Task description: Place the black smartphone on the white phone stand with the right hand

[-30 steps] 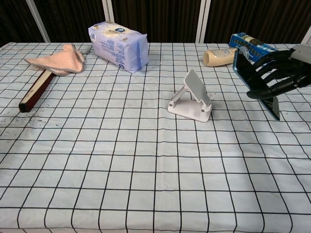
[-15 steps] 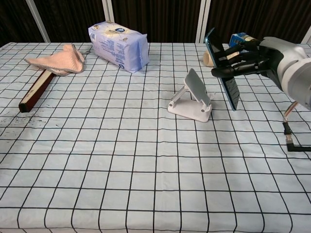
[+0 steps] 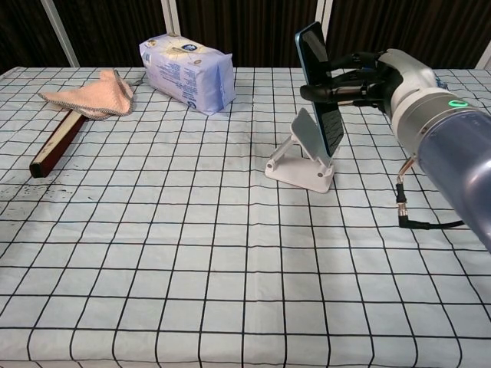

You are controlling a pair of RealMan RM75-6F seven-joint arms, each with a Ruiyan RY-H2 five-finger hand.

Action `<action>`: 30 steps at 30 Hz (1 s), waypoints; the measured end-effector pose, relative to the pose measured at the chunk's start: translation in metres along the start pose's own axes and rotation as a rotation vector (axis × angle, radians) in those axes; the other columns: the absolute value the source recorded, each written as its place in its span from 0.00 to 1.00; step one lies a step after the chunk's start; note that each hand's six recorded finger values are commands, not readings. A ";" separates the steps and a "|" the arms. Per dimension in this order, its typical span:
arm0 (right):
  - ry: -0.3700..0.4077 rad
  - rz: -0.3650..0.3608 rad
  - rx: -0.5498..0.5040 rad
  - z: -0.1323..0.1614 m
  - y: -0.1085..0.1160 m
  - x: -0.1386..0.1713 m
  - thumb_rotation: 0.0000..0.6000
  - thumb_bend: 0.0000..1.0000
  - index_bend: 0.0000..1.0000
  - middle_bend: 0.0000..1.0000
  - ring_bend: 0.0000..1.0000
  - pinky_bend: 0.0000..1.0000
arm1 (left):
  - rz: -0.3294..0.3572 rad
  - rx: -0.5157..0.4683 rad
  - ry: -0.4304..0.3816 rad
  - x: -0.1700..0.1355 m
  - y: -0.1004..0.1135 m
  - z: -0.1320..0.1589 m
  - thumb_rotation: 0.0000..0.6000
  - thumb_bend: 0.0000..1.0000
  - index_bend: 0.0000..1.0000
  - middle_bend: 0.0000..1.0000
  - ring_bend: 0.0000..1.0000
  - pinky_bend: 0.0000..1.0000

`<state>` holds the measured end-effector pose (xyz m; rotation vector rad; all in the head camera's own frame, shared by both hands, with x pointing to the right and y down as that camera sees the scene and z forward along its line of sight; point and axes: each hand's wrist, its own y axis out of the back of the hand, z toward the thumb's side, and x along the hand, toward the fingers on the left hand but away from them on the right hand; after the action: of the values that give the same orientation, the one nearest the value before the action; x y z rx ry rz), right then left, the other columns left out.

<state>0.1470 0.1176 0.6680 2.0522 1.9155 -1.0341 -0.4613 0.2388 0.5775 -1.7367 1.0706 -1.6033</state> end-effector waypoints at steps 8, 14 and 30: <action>-0.011 -0.007 -0.028 -0.005 -0.008 -0.002 1.00 0.61 0.58 0.45 0.40 0.14 | -0.009 -0.004 0.002 0.001 -0.001 0.000 1.00 0.00 0.00 0.00 0.00 0.00; -0.015 -0.003 -0.036 -0.006 -0.013 -0.004 1.00 0.61 0.58 0.46 0.40 0.14 | -0.010 -0.009 0.003 0.001 -0.001 0.000 1.00 0.00 0.00 0.00 0.00 0.00; -0.040 -0.019 -0.028 -0.021 -0.013 -0.009 1.00 0.61 0.58 0.46 0.40 0.14 | -0.018 -0.016 0.002 0.001 -0.001 0.000 1.00 0.00 0.00 0.00 0.00 0.00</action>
<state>0.1436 0.1236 0.6934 1.9867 1.9222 -1.0382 -0.4612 0.2390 0.5791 -1.7608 1.0740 -1.6117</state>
